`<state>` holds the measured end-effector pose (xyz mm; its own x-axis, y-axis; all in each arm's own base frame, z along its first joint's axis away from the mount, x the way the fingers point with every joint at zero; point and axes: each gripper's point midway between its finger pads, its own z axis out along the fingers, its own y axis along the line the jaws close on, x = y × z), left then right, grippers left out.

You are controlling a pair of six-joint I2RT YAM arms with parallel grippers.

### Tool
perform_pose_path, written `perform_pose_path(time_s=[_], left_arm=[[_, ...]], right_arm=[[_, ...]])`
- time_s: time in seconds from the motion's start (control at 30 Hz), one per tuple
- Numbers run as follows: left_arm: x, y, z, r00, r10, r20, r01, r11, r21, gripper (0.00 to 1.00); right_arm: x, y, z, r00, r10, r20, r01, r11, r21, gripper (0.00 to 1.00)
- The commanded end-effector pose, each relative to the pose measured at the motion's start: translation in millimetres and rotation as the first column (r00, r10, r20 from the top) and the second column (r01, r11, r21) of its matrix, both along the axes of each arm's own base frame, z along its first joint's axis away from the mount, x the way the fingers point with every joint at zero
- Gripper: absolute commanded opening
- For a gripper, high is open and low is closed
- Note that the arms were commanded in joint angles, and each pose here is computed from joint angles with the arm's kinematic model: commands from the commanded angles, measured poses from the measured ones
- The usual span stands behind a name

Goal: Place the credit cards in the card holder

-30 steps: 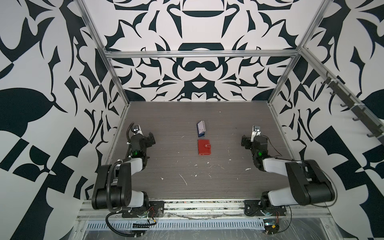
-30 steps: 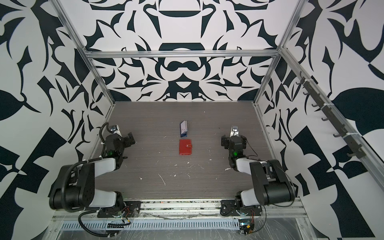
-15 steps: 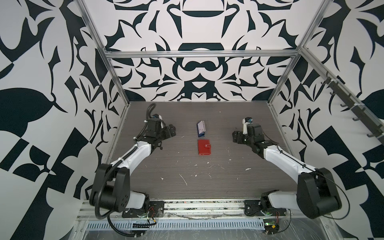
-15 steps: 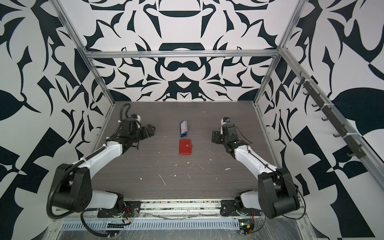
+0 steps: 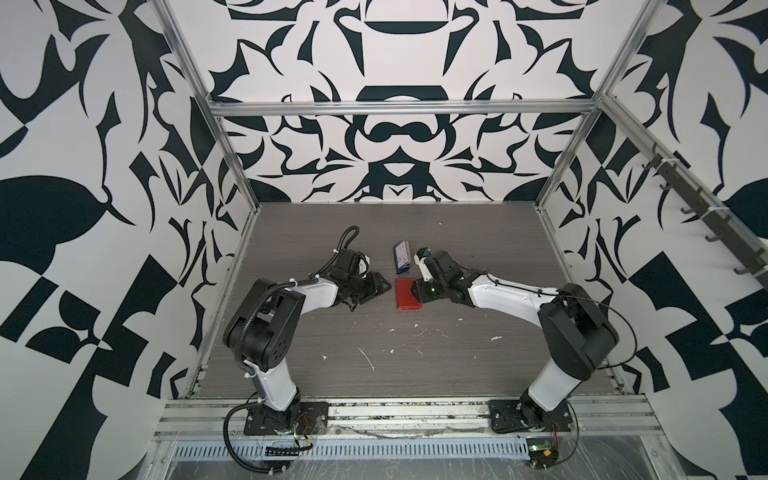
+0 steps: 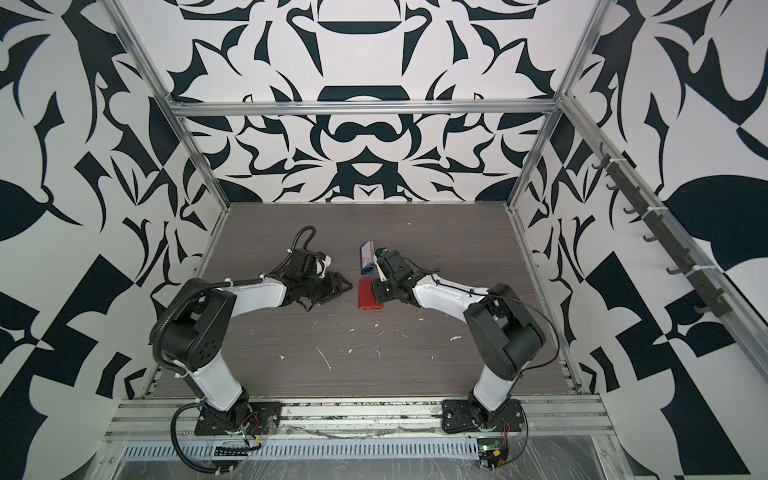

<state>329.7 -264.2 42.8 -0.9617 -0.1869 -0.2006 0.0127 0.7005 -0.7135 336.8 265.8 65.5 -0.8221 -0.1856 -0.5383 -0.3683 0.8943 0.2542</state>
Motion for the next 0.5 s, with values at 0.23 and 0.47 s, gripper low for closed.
perform_pose_path(time_s=[0.23,0.47], left_arm=[[-1,-27,-7,0.997,-0.05,-0.064,0.046,0.997,-0.066,0.5],[-2,-32,-18,0.994,-0.063,-0.094,0.057,0.996,-0.062,0.46]], right_arm=[[9,13,-6,1.0,-0.013,-0.012,0.013,1.0,-0.005,0.41],[9,11,-22,0.999,-0.034,-0.035,0.033,0.999,-0.032,0.41]])
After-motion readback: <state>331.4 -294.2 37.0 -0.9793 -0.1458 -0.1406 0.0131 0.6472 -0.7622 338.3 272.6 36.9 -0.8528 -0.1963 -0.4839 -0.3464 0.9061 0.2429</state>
